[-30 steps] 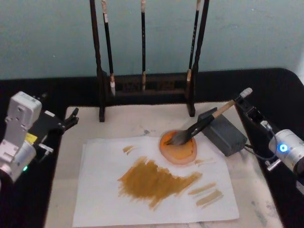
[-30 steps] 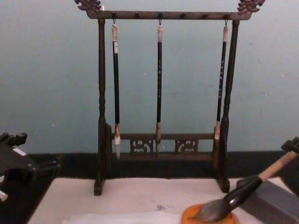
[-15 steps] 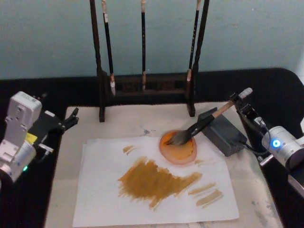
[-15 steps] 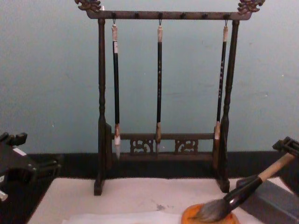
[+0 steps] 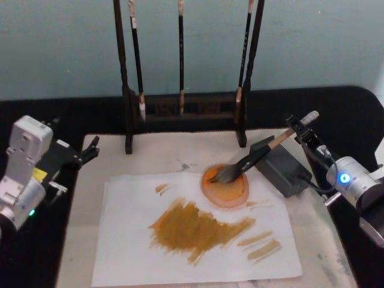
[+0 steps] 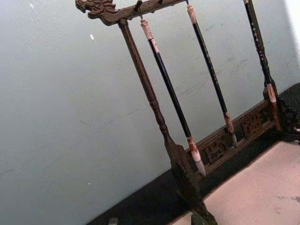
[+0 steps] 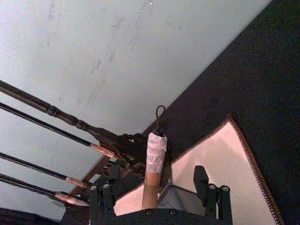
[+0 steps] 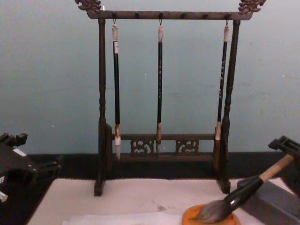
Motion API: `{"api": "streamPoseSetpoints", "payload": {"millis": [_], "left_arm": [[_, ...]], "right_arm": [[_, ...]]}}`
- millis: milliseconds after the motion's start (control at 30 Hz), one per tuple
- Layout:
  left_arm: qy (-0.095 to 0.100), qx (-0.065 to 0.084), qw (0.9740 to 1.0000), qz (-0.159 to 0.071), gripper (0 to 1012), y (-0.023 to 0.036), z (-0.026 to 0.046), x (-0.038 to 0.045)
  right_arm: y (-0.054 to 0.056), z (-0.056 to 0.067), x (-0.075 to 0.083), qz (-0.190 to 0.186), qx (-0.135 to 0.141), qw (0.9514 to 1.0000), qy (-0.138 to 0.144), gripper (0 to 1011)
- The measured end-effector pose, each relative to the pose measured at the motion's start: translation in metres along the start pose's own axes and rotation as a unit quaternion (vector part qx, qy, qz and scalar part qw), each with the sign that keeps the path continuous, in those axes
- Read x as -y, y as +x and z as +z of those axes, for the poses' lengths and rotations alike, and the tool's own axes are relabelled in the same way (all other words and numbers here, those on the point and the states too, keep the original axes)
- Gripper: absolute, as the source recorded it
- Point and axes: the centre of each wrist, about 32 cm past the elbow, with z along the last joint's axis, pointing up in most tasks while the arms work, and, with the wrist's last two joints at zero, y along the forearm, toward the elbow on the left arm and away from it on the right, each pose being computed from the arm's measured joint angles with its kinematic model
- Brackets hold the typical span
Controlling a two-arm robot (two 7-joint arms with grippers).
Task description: Pick up the brush from the inkstone, write on the paper, then place the brush back to its original position.
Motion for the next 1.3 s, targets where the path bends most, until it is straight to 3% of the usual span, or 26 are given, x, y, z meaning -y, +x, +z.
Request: {"api": "streamPoseSetpoints", "payload": {"millis": [700, 967, 1300], "left_arm": [[0.000, 0.000, 1.0000, 0.000, 1010, 0.0000, 0.0000, 0.0000], [0.000, 0.000, 1.0000, 0.000, 1009, 0.0000, 0.0000, 0.0000], [0.000, 0.000, 1.0000, 0.000, 1010, 0.0000, 0.0000, 0.0000]], "right_arm": [[0.0011, -0.0007, -0.0014, 0.005, 0.003, 1.0000, -0.002, 1000], [0.0012, -0.0008, -0.0013, 0.004, 0.002, 1.0000, -0.002, 836], [0.0012, -0.0009, -0.0012, 0.004, 0.002, 1.0000, -0.003, 509]]}}
